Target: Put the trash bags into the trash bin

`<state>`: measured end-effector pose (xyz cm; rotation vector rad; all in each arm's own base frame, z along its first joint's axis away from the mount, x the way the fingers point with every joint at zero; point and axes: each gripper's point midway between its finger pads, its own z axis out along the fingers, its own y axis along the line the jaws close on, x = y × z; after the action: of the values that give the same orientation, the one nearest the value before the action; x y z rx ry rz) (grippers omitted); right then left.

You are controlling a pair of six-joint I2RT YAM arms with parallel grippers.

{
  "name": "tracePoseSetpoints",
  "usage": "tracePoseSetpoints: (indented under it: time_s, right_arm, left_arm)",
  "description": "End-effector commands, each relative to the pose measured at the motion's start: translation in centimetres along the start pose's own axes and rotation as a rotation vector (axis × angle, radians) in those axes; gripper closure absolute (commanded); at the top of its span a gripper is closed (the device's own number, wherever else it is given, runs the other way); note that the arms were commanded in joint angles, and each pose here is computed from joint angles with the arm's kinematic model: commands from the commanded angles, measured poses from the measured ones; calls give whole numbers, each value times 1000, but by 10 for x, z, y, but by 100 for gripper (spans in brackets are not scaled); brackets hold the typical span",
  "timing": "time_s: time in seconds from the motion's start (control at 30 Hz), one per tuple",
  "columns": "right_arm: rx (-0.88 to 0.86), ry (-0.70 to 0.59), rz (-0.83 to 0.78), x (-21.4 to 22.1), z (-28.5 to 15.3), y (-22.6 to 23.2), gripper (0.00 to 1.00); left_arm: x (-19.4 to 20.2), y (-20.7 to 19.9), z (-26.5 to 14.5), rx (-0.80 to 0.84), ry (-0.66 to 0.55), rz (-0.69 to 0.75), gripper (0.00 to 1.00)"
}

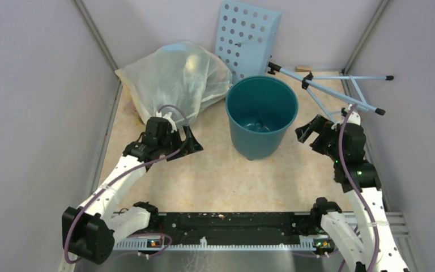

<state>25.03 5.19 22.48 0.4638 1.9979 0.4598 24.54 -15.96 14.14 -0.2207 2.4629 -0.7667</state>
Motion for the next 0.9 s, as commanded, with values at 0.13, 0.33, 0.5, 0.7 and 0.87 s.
tracePoseSetpoints:
  time_s: [0.13, 0.33, 0.5, 0.7, 0.87]
  right_arm:
    - [-101, -91, -41, -51, -40, 41, 2]
    - [-147, -83, -39, -61, -36, 56, 7]
    - [-207, -36, -10, -56, -28, 69, 14]
    - [-215, -17, -6, -61, -28, 76, 20]
    - [-219, -18, -9, -61, -32, 77, 21]
  left_arm:
    - [-43, -17, -41, 1, -220, 111, 1]
    - [-101, -7, -73, -129, -353, 65, 6]
    - [-145, -12, -70, -115, -396, -108, 14]
    - [-200, 25, -82, -155, -490, -303, 18]
    - [-217, 89, -103, -254, -547, -421, 25]
